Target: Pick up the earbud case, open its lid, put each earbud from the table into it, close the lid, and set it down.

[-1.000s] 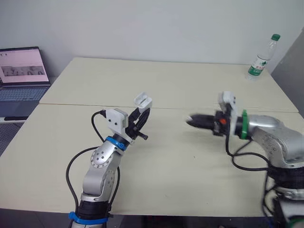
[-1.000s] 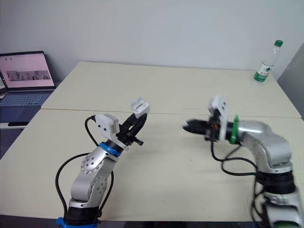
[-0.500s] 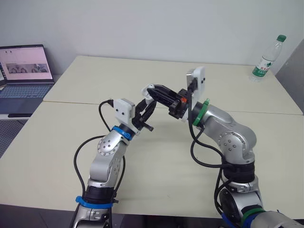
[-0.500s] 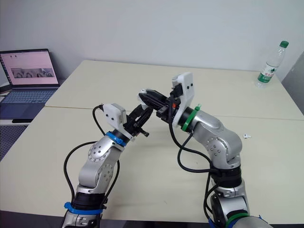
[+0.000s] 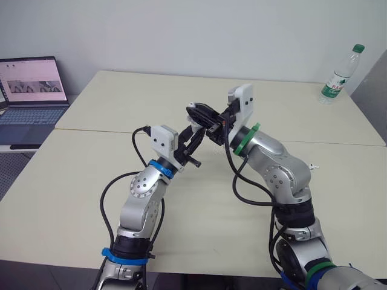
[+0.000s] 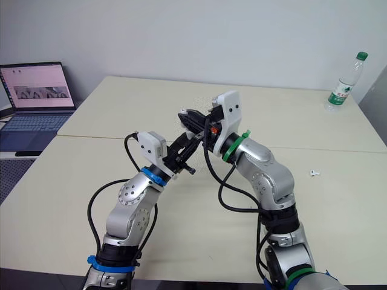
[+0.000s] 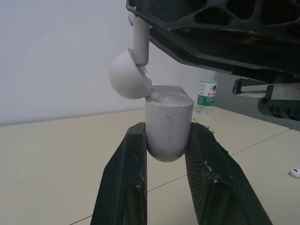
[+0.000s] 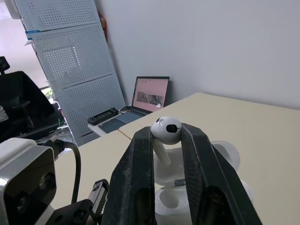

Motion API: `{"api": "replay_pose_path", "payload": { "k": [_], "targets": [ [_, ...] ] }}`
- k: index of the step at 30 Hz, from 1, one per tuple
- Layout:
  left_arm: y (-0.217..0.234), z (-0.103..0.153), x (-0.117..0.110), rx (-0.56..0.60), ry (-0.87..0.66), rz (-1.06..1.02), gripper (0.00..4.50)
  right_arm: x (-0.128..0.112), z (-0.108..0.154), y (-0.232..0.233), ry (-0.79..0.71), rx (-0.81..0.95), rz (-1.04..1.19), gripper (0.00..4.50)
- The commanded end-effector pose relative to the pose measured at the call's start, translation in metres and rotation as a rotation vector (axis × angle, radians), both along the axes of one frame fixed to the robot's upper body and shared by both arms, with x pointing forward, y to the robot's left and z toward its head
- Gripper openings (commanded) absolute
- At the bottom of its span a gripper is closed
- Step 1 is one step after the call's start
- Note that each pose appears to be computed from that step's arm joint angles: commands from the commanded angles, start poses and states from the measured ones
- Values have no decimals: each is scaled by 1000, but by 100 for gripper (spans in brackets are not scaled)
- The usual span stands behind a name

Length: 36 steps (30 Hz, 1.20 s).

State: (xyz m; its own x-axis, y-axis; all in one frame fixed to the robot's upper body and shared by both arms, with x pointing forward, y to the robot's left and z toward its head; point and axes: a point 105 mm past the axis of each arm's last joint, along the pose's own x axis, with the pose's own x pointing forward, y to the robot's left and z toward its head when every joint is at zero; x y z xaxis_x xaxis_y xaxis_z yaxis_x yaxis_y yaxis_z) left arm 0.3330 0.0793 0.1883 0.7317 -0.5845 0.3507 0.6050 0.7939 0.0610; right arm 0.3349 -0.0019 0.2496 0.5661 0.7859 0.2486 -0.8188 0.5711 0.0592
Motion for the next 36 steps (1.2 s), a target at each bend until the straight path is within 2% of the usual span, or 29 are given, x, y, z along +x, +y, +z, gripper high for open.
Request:
{"api": "replay_pose_path", "payload": {
  "k": [1,12,21,25,36],
  "targets": [
    [-3,20,-7,-16,-84,-13,74,-7,11,0,-43,18,16,44],
    [2,21,-6,-8,-99,14,74,-9,3,-4,-29,-6,26,44],
    [6,19,-7,-4,-96,25,74,-13,10,-7,-26,26,47,44],
    [5,21,-6,-5,-100,22,74,-10,1,-8,-17,-11,34,44],
    [4,20,-7,0,-100,13,74,-12,0,1,-20,-15,55,44]
  ]
}}
